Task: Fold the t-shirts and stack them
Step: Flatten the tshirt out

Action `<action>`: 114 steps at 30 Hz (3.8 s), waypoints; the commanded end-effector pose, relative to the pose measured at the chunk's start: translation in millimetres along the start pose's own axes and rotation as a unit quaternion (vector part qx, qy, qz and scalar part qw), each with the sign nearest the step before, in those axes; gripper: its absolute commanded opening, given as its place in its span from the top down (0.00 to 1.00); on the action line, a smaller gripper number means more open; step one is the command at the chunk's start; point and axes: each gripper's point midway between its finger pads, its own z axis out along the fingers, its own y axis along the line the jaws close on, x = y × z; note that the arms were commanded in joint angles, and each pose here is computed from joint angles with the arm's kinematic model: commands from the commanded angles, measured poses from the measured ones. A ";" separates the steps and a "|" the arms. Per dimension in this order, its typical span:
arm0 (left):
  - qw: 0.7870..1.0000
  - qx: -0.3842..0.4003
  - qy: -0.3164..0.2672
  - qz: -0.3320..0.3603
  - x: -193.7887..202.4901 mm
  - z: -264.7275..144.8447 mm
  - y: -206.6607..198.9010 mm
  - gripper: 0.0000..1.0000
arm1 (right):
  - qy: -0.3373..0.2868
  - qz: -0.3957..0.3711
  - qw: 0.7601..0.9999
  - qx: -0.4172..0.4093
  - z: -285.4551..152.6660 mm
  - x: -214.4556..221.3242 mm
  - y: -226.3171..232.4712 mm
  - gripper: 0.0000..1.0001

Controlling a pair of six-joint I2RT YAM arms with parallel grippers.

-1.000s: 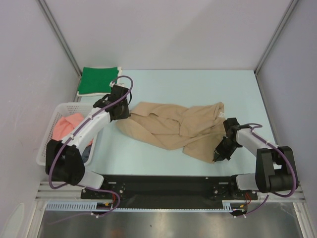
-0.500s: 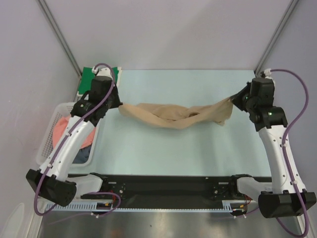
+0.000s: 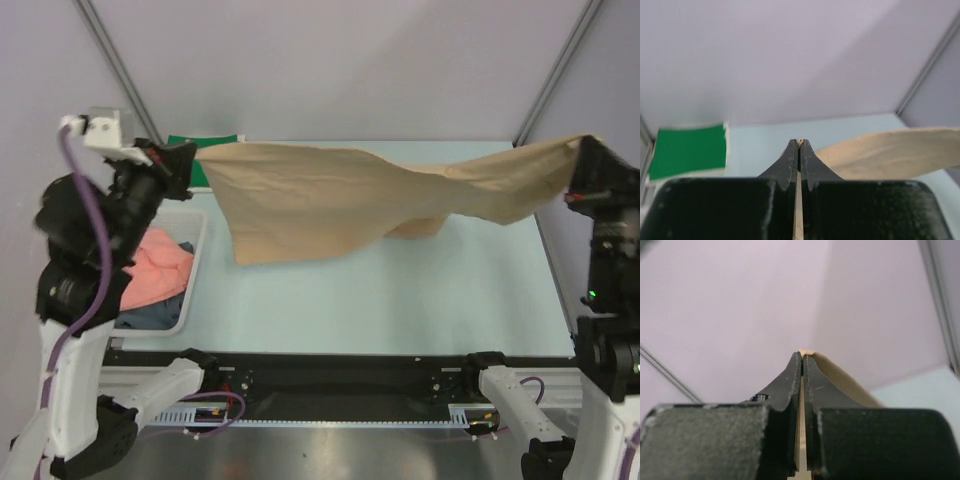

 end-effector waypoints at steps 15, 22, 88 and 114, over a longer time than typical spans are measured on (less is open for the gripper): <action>0.954 0.136 -0.265 0.030 -128.7 -111.9 -40.3 1.00 | -0.197 0.017 0.965 -0.173 -63.4 -131.5 85.3 1.00; 0.980 0.096 -0.159 0.070 -49.8 24.1 -36.6 1.00 | -0.113 -0.038 0.987 -0.110 47.6 -40.4 44.2 1.00; 0.881 -0.165 0.441 -0.047 385.6 193.0 106.1 1.00 | 0.522 0.024 0.789 0.323 -59.5 342.5 -219.5 1.00; 0.927 -0.129 0.348 -0.050 354.9 288.1 98.7 1.00 | 0.463 0.014 0.832 0.305 67.0 330.5 -228.7 1.00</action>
